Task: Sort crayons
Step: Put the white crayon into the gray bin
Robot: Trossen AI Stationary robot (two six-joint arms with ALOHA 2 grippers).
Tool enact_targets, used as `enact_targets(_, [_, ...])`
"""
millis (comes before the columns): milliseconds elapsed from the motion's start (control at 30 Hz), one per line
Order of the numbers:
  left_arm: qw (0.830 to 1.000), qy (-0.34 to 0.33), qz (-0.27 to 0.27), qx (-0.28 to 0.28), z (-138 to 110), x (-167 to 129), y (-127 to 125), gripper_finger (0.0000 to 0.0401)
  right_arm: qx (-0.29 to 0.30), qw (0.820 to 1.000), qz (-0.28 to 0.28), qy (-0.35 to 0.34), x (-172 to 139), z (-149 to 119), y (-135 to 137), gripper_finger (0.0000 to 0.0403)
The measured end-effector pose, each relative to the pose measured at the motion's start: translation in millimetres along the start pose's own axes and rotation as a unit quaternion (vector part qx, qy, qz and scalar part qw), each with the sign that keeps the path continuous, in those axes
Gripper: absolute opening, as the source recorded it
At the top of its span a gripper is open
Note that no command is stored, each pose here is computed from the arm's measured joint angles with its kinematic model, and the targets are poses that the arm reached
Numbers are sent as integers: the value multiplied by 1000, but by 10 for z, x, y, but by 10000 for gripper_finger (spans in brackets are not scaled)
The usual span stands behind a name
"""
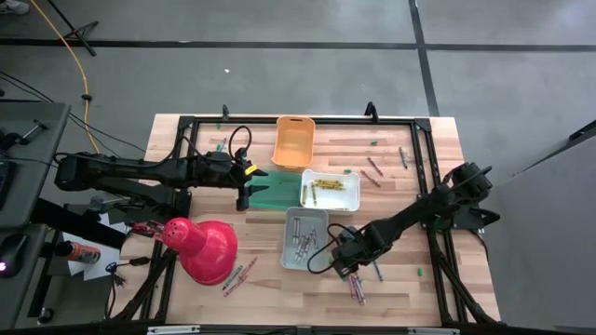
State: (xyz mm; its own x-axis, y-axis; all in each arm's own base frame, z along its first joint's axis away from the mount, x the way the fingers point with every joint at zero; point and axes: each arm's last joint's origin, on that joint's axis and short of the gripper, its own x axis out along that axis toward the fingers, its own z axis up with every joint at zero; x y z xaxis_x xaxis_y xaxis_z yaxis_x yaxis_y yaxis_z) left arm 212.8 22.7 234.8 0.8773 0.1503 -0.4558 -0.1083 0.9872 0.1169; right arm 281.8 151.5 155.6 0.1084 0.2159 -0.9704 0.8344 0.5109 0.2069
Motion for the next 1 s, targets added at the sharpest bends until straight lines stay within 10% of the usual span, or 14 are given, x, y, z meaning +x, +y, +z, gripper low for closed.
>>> enact_targets(467, [1000,-1,0,1,0,0,-1,170,10,999,-40,25,191,11,-54,150])
enact_targets(800, [1000,0,0,-1,-1,0,0,170,-10,997,-77,24,291,33,-106,20])
enact_targets(1000, [1000,0,0,-1,-1,0,0,170,-23,997,-78,20,292,36,-108,19])
